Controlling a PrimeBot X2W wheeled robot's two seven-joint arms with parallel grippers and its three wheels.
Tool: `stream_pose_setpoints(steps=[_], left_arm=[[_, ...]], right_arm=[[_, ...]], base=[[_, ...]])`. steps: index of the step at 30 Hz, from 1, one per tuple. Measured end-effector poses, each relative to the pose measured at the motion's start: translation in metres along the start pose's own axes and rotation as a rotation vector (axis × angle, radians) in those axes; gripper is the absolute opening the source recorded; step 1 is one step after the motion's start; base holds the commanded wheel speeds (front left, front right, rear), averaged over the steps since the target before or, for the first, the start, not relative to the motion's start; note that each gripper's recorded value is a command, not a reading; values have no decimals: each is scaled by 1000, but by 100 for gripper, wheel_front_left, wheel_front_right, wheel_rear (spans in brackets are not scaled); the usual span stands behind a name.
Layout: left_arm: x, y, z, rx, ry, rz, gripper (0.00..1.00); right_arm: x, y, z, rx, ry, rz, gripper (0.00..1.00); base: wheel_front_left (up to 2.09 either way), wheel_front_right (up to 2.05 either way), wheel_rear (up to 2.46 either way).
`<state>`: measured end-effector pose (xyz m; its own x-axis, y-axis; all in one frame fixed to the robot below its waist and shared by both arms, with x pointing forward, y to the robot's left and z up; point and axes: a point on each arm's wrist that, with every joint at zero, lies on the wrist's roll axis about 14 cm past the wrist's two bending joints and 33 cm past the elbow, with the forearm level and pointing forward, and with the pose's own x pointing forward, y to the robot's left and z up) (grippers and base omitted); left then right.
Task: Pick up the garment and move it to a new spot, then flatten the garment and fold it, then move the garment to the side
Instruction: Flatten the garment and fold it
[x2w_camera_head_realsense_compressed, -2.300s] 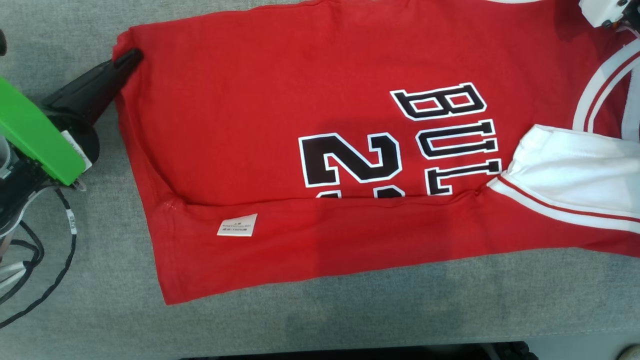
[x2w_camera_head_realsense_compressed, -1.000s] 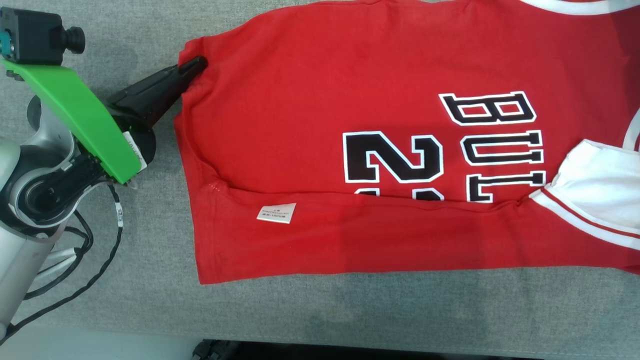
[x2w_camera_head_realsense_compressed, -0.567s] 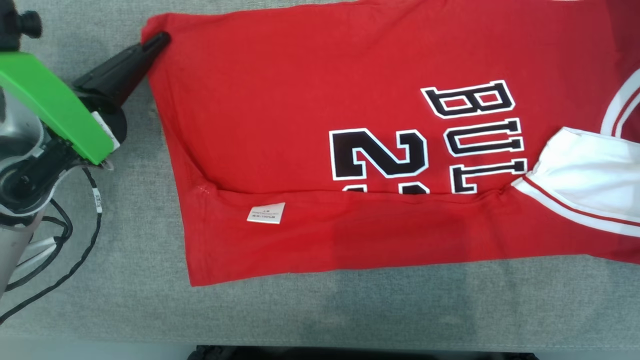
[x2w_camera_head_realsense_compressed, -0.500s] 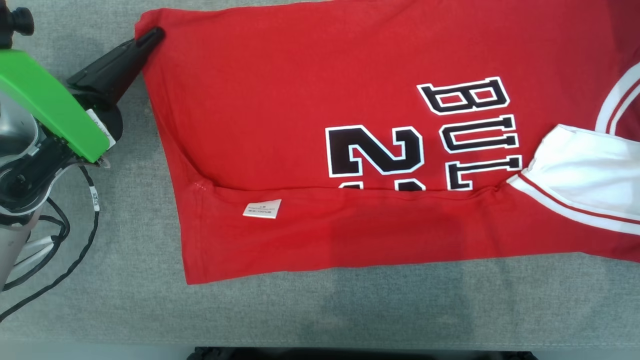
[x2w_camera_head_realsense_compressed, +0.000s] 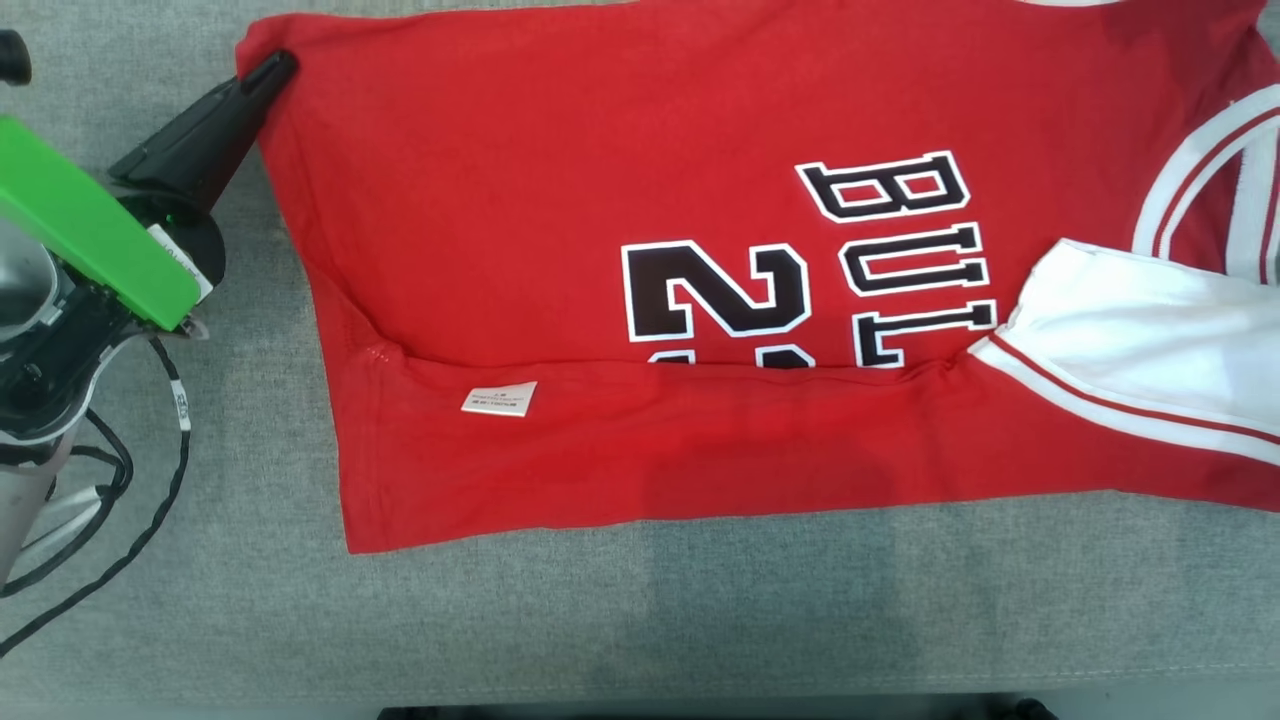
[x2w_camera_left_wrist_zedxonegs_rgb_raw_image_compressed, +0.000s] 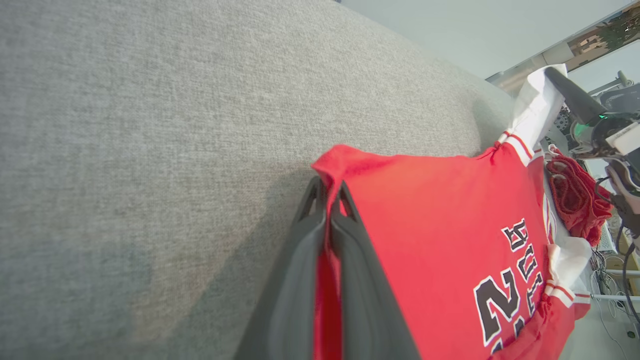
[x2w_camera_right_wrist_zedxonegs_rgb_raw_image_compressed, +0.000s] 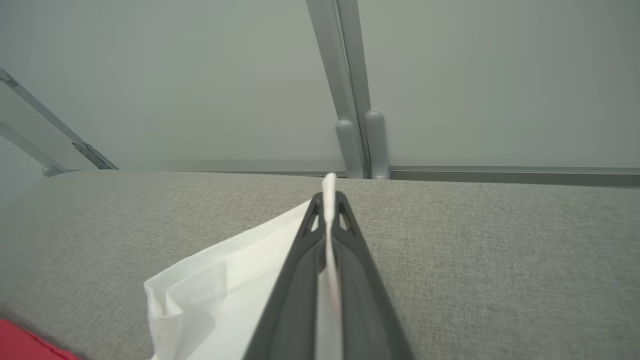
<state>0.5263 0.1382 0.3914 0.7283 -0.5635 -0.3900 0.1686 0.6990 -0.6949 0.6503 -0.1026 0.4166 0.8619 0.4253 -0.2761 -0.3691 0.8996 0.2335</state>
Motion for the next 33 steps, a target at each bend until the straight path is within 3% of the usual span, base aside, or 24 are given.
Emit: stream_pose_setpoints(steps=[14,33], left_arm=[[-21,-16,-16,-69,-63,-25,0],[-47,-53,-13,-88,-155,-95,0]], right_arm=[[-59,5,-25,77,2,-7,0],[-135,8,14,119,-157,-43,0]], base=[[0,0,0],[0,0,0]])
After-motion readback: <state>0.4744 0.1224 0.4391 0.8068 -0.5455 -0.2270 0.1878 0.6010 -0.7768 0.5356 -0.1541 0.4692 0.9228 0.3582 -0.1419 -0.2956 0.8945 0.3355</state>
